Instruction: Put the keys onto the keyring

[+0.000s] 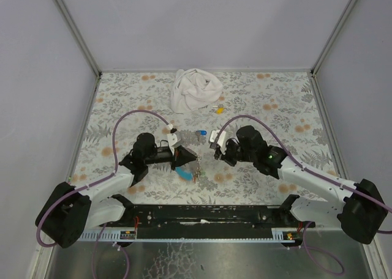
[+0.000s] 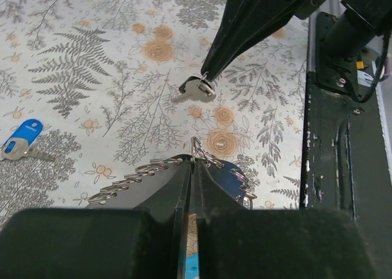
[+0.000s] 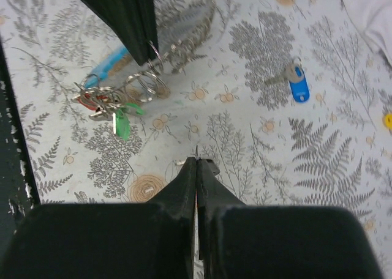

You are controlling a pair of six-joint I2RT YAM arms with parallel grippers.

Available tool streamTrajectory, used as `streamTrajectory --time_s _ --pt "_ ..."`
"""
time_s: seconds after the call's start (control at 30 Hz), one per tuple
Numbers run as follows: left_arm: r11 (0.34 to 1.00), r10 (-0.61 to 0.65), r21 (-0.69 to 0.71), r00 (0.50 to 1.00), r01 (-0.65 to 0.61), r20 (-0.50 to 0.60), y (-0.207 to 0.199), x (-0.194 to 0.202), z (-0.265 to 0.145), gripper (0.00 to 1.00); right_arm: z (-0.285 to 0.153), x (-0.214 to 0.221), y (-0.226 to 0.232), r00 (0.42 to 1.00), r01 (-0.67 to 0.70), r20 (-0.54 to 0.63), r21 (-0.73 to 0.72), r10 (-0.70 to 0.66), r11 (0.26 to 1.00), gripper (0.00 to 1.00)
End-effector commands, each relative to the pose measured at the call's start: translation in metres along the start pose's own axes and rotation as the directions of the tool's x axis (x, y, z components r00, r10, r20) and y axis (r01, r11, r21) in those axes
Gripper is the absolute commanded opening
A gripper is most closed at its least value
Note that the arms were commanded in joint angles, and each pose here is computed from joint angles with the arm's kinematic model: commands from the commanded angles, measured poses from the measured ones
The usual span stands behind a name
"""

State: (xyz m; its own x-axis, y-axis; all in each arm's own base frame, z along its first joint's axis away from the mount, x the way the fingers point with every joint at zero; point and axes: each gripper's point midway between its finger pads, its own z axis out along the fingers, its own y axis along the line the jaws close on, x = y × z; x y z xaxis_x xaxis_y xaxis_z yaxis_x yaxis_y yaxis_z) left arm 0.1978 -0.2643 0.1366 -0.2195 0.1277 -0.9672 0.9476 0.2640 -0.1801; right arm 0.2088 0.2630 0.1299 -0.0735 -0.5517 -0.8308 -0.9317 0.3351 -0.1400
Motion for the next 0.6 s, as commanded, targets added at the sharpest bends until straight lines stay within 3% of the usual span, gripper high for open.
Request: streamTrajectory --time_s 0.0,0.57 --pt "0.988 0.121 0.09 0.989 -0.129 0.086 -0.016 -0.018 0.001 0.0 -0.006 -0.04 0.01 0.979 0.167 0.135 -0.102 -0.153 0.981 0.0" --pt "0.97 0.141 0.188 0.987 -0.152 0.074 -0.03 -0.009 0.004 0.0 0.008 -0.053 0.032 0.955 0.263 0.212 -0.269 -0.209 0.927 0.0"
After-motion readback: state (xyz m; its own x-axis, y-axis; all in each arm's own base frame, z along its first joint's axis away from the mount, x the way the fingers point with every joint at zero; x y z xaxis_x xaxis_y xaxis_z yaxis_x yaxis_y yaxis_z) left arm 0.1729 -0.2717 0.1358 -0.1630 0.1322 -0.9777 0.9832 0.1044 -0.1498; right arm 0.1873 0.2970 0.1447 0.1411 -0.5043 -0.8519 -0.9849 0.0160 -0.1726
